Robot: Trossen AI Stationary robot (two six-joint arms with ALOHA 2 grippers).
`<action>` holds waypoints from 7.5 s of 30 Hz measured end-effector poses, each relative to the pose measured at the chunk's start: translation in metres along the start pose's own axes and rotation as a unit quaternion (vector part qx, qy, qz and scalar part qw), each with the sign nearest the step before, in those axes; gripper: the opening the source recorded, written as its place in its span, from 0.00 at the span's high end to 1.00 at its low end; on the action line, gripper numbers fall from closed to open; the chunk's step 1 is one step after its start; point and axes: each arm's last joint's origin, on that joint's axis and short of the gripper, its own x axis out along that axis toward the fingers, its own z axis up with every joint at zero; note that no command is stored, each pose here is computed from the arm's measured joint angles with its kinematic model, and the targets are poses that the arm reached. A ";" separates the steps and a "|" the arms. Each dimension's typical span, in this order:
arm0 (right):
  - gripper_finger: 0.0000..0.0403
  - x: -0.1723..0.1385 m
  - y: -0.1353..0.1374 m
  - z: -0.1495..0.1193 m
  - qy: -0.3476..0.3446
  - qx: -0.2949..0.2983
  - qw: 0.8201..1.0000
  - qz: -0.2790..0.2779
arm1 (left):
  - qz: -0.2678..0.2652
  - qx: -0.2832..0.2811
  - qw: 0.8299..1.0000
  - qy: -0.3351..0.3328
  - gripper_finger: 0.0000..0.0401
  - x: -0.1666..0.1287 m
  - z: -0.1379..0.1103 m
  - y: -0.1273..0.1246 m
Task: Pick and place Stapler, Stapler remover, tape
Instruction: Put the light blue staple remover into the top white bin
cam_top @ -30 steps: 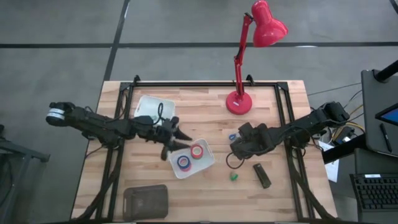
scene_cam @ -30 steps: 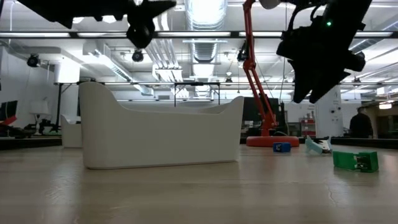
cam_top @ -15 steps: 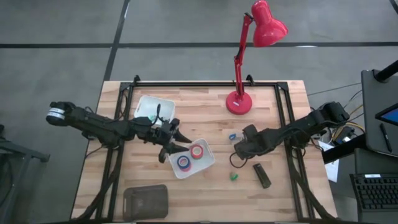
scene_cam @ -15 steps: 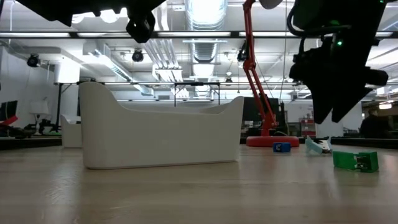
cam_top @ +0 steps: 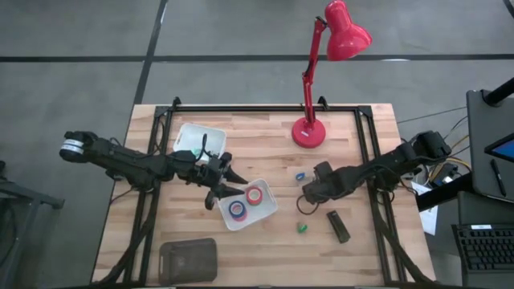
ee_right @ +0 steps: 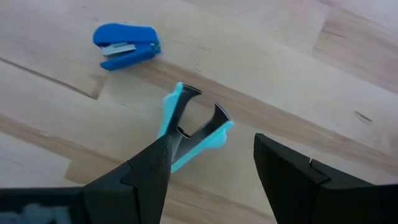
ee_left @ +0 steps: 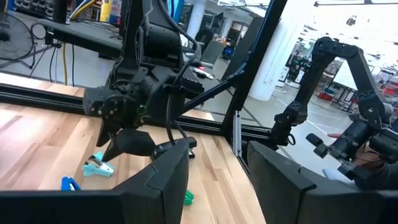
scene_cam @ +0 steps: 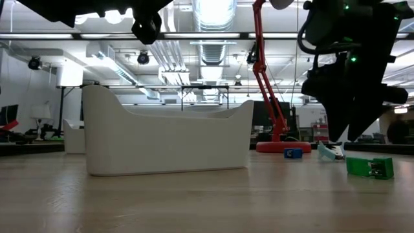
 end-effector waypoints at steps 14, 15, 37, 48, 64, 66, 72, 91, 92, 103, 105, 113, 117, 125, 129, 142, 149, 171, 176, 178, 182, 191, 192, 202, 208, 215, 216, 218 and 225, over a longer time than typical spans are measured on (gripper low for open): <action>0.48 0.009 -0.001 -0.002 0.014 0.003 1.000 0.018 | -0.001 0.001 1.000 -0.003 0.58 0.000 0.000 0.000; 0.49 0.010 -0.002 -0.002 0.015 0.004 1.000 0.018 | -0.001 0.000 1.000 -0.003 0.58 0.000 0.001 0.000; 0.82 0.014 -0.003 0.003 0.011 -0.020 1.000 0.016 | -0.001 0.007 1.000 -0.003 0.58 0.000 0.001 0.000; 0.97 0.015 -0.004 0.007 0.003 -0.044 0.999 0.015 | -0.001 0.007 1.000 -0.003 0.58 0.000 0.000 0.000; 0.98 0.001 0.010 0.016 -0.023 -0.088 0.995 0.040 | 0.051 0.046 0.997 0.024 0.58 -0.001 -0.011 0.006; 0.98 -0.004 0.014 0.017 -0.035 -0.097 0.994 0.048 | 0.051 0.063 0.996 0.027 0.58 0.001 -0.013 0.007; 0.98 -0.019 0.026 0.017 -0.068 -0.122 0.988 0.070 | 0.054 0.087 0.994 0.047 0.58 0.010 -0.025 0.011; 0.98 -0.098 0.064 -0.003 -0.197 -0.206 0.944 0.170 | 0.059 0.121 0.985 0.104 0.58 0.060 -0.044 0.021; 0.98 -0.104 0.065 -0.005 -0.204 -0.209 0.940 0.175 | 0.057 0.125 0.985 0.108 0.58 0.062 -0.045 0.021; 0.98 -0.127 0.076 -0.015 -0.241 -0.226 0.920 0.212 | 0.052 0.128 0.982 0.132 0.58 0.098 -0.055 0.012; 0.98 -0.126 0.076 -0.016 -0.242 -0.228 0.919 0.212 | 0.062 0.126 0.979 0.148 0.58 0.105 -0.056 0.013; 0.98 -0.126 0.077 -0.016 -0.241 -0.235 0.916 0.218 | 0.114 0.093 0.974 0.169 0.58 0.118 -0.056 0.016; 0.98 -0.124 0.077 -0.017 -0.240 -0.239 0.916 0.217 | 0.114 0.084 0.976 0.164 0.58 0.117 -0.051 0.014; 0.98 -0.125 0.079 -0.017 -0.243 -0.236 0.913 0.225 | 0.110 0.085 0.978 0.157 0.58 0.117 -0.049 0.011; 0.98 -0.124 0.079 -0.017 -0.244 -0.238 0.913 0.226 | 0.109 0.082 0.980 0.148 0.58 0.117 -0.047 0.010; 0.98 -0.122 0.080 -0.015 -0.245 -0.230 0.914 0.228 | 0.109 0.070 0.982 0.136 0.67 0.118 -0.046 0.009; 0.98 -0.122 0.081 -0.014 -0.247 -0.226 0.913 0.232 | 0.112 0.070 0.982 0.134 0.71 0.118 -0.046 0.009; 0.98 -0.117 0.083 -0.013 -0.252 -0.231 0.909 0.240 | 0.110 0.076 0.982 0.133 0.98 0.118 -0.046 0.008; 0.98 -0.115 0.082 -0.012 -0.253 -0.229 0.910 0.238 | 0.109 0.084 0.981 0.135 0.98 0.118 -0.046 0.008; 0.98 -0.114 0.082 -0.012 -0.253 -0.230 0.910 0.237 | 0.109 0.087 0.981 0.136 0.98 0.118 -0.046 0.008; 0.98 -0.113 0.082 -0.012 -0.256 -0.227 0.909 0.236 | 0.110 0.086 0.981 0.136 0.99 0.118 -0.047 0.009; 0.90 -0.112 0.082 -0.013 -0.254 -0.227 0.909 0.241 | 0.109 0.079 0.982 0.135 0.99 0.118 -0.047 0.008; 0.87 -0.112 0.082 -0.013 -0.254 -0.227 0.909 0.241 | 0.109 0.079 0.982 0.135 0.99 0.118 -0.047 0.008; 0.59 -0.118 0.085 -0.010 -0.271 -0.245 0.899 0.242 | 0.111 0.079 0.981 0.135 0.99 0.118 -0.047 0.009; 0.50 -0.132 0.087 -0.015 -0.309 -0.261 0.883 0.237 | 0.148 0.083 0.975 0.142 0.99 0.115 -0.050 0.012; 0.49 -0.143 0.082 -0.025 -0.358 -0.266 0.868 0.218 | 0.218 0.092 0.960 0.147 0.99 0.095 -0.038 0.012; 0.49 -0.144 0.081 -0.025 -0.360 -0.266 0.868 0.218 | 0.232 0.096 0.956 0.153 0.99 0.089 -0.035 0.011; 0.49 -0.144 0.081 -0.026 -0.360 -0.266 0.867 0.218 | 0.267 0.091 0.946 0.162 0.99 0.077 -0.030 0.011; 0.50 -0.142 0.081 -0.026 -0.359 -0.269 0.868 0.214 | 0.368 0.092 0.914 0.142 0.99 0.024 -0.016 0.009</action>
